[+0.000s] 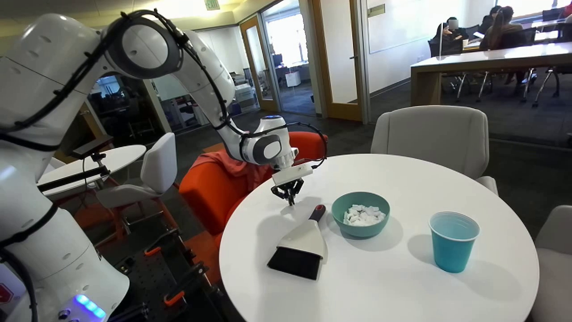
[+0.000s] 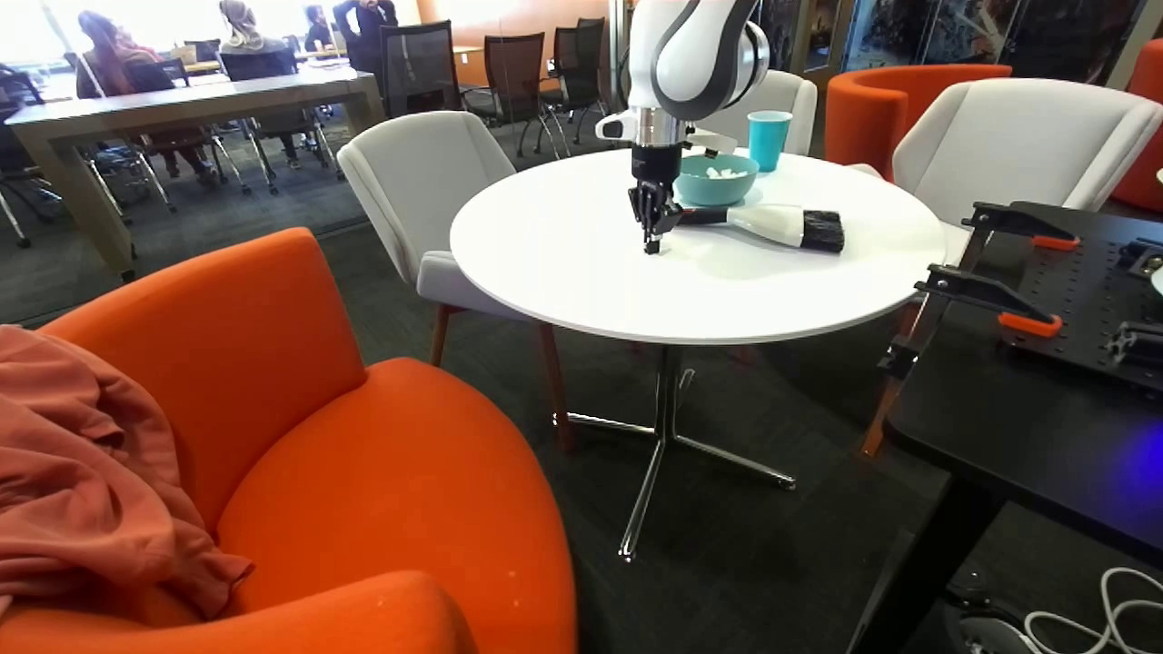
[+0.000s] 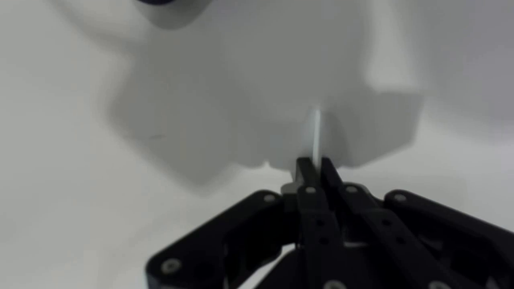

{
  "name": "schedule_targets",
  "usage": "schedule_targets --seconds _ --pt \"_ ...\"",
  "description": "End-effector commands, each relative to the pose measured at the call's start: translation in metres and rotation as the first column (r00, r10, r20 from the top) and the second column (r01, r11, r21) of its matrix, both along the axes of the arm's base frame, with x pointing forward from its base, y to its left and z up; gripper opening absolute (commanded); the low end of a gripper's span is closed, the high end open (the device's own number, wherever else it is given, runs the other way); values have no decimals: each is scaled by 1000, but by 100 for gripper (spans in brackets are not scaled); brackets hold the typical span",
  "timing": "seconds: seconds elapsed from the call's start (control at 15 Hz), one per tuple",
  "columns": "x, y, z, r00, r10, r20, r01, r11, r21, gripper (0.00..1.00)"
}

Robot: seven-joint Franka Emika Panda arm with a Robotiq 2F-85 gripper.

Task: Pour the contents of the cup into the bowl then use the spoon to mix them

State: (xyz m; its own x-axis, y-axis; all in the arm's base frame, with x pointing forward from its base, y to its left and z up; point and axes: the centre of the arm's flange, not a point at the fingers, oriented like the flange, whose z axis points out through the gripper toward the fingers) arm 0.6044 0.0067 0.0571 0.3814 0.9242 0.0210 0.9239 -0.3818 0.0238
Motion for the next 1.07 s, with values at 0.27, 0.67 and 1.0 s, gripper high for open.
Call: schedule_targets --seconds 0.27,0.67,1.0 --pt "-23 26 67 967 -110 229 161 964 -213 5" --pt "-10 33 132 920 -164 356 324 831 -452 5" --pt "-3 24 140 928 -211 308 370 626 -687 4"
